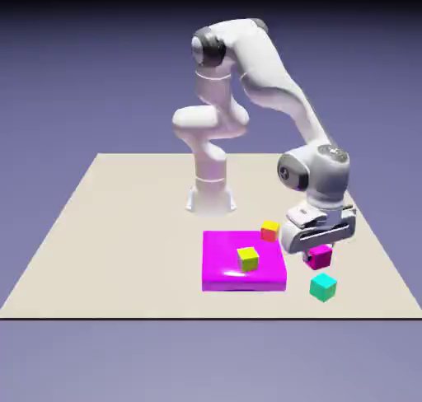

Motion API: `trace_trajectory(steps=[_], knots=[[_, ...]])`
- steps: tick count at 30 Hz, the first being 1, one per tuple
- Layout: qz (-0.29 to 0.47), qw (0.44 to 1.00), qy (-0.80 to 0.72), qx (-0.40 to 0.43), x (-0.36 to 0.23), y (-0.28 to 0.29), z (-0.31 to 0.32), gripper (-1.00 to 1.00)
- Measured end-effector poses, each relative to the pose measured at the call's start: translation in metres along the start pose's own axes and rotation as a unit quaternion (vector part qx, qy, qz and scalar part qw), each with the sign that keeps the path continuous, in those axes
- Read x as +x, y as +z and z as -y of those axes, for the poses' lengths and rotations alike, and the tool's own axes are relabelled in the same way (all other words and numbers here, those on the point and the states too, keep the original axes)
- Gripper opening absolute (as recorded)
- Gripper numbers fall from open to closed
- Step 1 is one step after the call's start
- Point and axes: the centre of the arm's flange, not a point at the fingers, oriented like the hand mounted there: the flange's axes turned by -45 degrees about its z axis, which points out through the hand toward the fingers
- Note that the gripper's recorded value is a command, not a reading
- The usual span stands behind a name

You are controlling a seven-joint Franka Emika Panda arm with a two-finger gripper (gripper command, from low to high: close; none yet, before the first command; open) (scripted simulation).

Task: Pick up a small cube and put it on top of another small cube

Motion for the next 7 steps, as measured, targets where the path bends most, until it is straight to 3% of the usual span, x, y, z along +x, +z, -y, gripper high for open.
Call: trace_trajectory(steps=[4, 5, 7], knots=[[0.000, 1.000, 0.000, 0.000, 0.001, 0.066, 0.000, -1.00], [0.000, 1.000, 0.000, 0.000, 0.000, 0.070, 0.000, 1.00], [0.000, 1.000, 0.000, -0.001, 0.000, 0.070, 0.000, 1.00]])
